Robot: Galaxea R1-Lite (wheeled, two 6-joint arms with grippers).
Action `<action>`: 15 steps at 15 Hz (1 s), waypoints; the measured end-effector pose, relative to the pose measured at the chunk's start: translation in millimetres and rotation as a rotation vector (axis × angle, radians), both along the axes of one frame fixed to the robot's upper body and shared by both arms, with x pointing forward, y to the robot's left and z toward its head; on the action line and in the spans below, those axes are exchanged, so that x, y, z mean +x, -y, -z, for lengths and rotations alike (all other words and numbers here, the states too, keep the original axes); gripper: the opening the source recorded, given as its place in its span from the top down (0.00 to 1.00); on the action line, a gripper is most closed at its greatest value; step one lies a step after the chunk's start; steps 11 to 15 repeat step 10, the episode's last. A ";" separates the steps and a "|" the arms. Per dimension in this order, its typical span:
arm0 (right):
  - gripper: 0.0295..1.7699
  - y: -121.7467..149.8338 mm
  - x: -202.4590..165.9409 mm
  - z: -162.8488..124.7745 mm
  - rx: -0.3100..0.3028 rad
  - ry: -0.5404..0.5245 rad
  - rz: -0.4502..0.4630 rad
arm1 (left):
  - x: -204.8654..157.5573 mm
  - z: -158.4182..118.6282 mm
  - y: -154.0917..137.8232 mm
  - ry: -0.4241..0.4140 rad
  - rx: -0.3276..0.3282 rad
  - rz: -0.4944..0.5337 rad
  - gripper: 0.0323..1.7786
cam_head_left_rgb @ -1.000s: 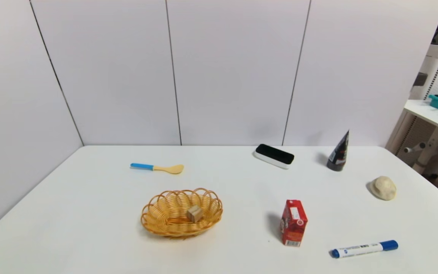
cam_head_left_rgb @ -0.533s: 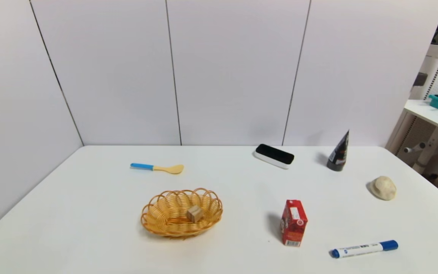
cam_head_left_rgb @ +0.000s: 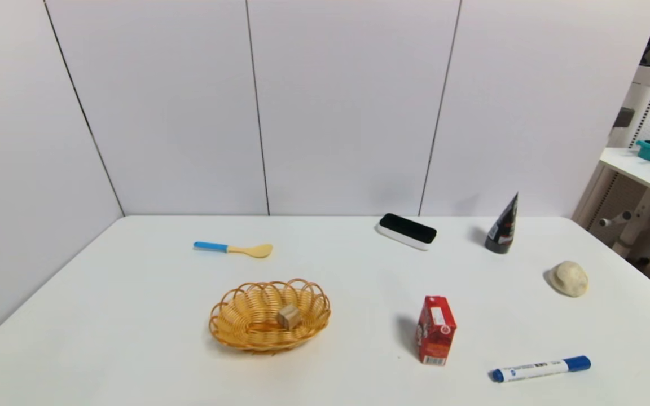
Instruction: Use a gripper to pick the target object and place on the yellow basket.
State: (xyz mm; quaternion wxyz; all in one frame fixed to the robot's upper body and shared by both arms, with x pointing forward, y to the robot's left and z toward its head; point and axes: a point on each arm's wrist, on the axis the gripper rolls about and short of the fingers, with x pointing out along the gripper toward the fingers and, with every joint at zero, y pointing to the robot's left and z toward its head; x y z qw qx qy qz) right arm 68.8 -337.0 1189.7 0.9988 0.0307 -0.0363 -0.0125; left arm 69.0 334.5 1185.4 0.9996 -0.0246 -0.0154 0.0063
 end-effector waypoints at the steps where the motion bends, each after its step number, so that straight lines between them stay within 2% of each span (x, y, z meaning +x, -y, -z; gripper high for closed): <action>1: 0.04 0.0 0.0 0.0 0.000 0.000 0.000 | 0.0 0.0 0.0 0.000 0.000 0.000 0.05; 3: 0.04 0.0 0.0 0.0 0.002 0.000 0.000 | 0.0 0.0 0.0 0.000 0.000 0.000 0.05; 7: 0.40 0.0 0.0 0.1 0.000 -0.001 0.000 | 0.0 -0.1 0.0 0.000 0.000 0.000 0.05; 10: 0.59 0.0 0.0 0.1 0.001 -0.001 0.000 | 0.0 -0.1 0.0 0.000 0.000 0.000 0.05; 15: 0.59 0.0 0.0 0.1 0.001 -0.001 0.000 | 0.0 -0.1 0.0 0.000 0.000 0.000 0.05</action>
